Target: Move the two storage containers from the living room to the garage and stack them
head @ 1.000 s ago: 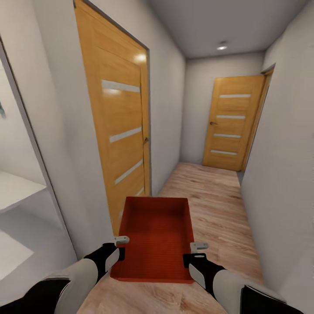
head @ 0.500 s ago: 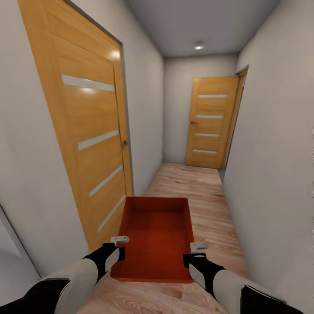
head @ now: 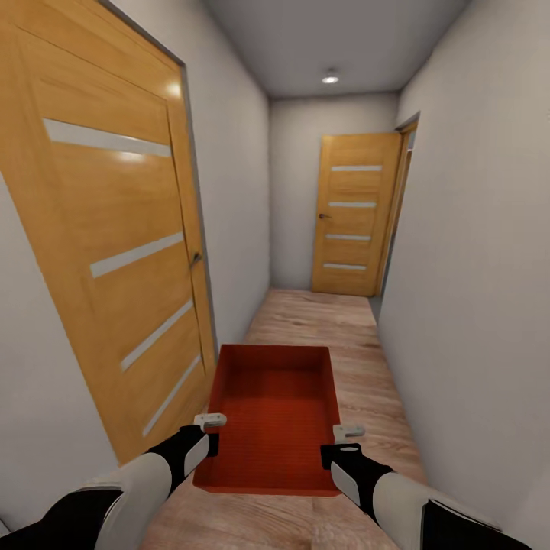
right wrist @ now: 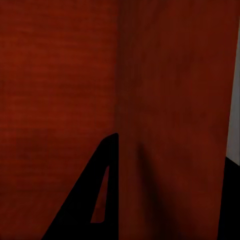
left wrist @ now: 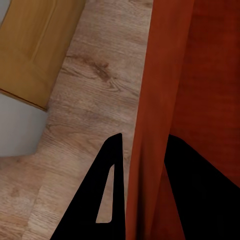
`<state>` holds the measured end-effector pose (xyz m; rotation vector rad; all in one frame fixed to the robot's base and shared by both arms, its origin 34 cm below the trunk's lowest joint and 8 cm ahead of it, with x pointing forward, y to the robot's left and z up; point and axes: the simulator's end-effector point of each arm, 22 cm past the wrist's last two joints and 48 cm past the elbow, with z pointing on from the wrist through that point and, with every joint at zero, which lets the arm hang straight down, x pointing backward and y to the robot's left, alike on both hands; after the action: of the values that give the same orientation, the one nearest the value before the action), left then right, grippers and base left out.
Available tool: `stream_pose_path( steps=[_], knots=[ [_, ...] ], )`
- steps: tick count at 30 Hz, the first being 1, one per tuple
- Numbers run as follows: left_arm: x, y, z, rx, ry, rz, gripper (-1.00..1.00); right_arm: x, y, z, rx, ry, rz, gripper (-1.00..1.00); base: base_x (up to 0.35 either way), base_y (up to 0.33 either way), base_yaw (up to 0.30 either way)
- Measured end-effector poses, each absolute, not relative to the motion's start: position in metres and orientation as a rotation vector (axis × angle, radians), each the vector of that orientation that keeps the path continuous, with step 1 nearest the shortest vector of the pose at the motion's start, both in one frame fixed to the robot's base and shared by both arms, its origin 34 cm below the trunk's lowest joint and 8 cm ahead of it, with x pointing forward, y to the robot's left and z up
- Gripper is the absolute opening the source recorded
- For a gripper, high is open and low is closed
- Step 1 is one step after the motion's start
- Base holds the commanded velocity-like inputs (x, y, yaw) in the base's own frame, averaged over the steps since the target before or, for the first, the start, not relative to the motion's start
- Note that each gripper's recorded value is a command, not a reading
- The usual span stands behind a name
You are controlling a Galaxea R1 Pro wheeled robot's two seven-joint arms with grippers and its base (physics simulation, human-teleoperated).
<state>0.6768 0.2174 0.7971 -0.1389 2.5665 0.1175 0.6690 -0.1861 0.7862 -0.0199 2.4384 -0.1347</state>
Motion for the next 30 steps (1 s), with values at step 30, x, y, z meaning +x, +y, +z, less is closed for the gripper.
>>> stream_pose_path(
  steps=[30],
  knots=[
    [0.6766,0.2178,0.7968,-0.140,2.567,0.117,-1.00,0.6688,-0.1858,0.7862,-0.020,2.438,-0.135,-1.00,0.321,0.000,-0.148]
  ],
)
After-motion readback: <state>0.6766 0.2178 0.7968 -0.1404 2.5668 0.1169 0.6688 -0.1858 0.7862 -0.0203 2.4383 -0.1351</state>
